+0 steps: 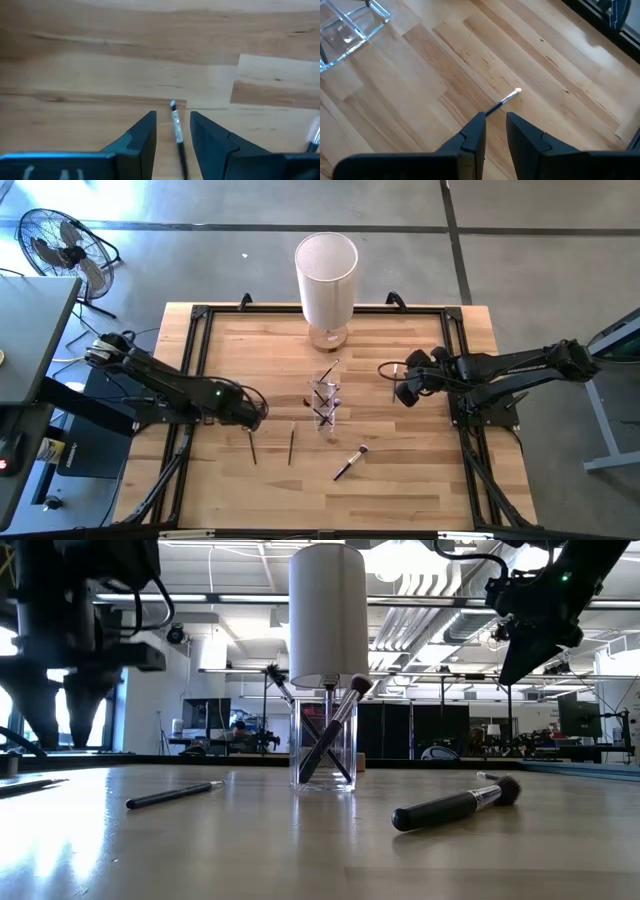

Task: Put items in baskets/containers
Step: Put the black eyeshadow brush into the transparent organizer

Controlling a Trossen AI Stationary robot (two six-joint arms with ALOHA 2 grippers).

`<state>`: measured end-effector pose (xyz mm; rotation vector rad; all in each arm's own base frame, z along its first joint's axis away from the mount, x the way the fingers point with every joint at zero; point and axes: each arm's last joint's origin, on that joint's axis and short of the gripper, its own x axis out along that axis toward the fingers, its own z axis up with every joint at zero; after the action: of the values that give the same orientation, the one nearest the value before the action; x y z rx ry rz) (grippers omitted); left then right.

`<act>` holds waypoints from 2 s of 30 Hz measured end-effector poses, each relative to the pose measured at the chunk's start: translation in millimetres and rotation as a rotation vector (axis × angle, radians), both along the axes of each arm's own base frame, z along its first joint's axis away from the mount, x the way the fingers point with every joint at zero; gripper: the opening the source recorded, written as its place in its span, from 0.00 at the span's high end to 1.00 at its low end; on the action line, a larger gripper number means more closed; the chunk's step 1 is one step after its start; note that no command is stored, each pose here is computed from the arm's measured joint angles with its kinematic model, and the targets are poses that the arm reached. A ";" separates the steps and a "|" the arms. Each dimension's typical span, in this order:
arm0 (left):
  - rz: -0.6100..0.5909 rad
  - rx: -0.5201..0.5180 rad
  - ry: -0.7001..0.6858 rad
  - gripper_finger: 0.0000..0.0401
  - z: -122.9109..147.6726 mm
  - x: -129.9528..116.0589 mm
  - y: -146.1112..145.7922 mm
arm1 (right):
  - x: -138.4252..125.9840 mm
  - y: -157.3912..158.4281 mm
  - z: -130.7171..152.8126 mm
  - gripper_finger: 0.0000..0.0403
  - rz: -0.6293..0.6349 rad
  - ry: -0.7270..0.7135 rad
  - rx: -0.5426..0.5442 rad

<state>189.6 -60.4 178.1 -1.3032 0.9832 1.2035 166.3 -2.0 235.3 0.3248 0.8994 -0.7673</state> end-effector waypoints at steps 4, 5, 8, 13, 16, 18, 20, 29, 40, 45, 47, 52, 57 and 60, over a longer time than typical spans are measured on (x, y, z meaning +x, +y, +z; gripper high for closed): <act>0.073 -0.030 -0.011 0.72 -18.7 -6.3 1.7 | 0.0 0.1 0.0 0.82 0.014 0.008 -0.004; 0.087 -0.034 -0.016 0.72 -22.1 -7.4 2.0 | 0.0 0.0 0.0 0.82 0.015 0.009 -0.005; 0.117 -0.046 -0.036 0.72 -28.4 -8.7 2.5 | 0.0 0.2 -0.1 0.82 0.034 0.019 -0.011; 0.122 -0.052 -0.051 0.72 -31.9 -9.1 2.7 | 0.0 0.2 -0.1 0.82 0.046 0.026 -0.013; 0.123 -0.047 -0.050 0.72 -34.2 -7.3 2.2 | -0.1 0.2 -0.2 0.82 0.052 0.029 -0.016; 0.124 -0.044 -0.046 0.72 -35.7 -6.4 1.9 | -0.1 0.2 -0.2 0.82 0.053 0.030 -0.016; 0.126 -0.045 -0.032 0.72 -38.3 -5.7 1.5 | -0.1 0.2 -0.2 0.82 0.053 0.030 -0.016; 0.126 -0.025 0.026 0.72 -46.4 -0.7 -0.3 | 0.0 0.0 -0.1 0.82 0.067 0.040 -0.030; 0.121 -0.016 0.013 0.99 -42.6 6.0 -2.2 | 0.0 0.1 -0.1 0.82 0.071 0.041 -0.031; 0.119 -0.030 0.018 1.00 -42.6 6.0 -2.7 | 0.0 0.1 -0.1 0.82 0.071 0.041 -0.031; 0.100 -0.032 0.022 1.00 -42.6 5.9 -2.7 | 0.0 0.1 -0.1 0.82 0.070 0.040 -0.031; -0.106 -0.002 0.024 1.00 -39.2 8.6 -3.5 | 0.0 0.0 -0.1 0.82 0.062 0.036 -0.027; -0.397 0.037 -0.088 1.00 -20.1 28.5 -9.9 | 0.1 0.0 -0.1 0.82 0.062 0.035 -0.027; -0.560 0.132 -0.137 1.00 -10.3 38.3 -9.9 | 0.5 -0.1 0.2 0.82 0.059 0.030 -0.033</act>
<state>227.9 -70.4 167.7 -0.9062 1.0570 0.7241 166.8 -2.1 235.5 0.2573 0.9200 -0.7329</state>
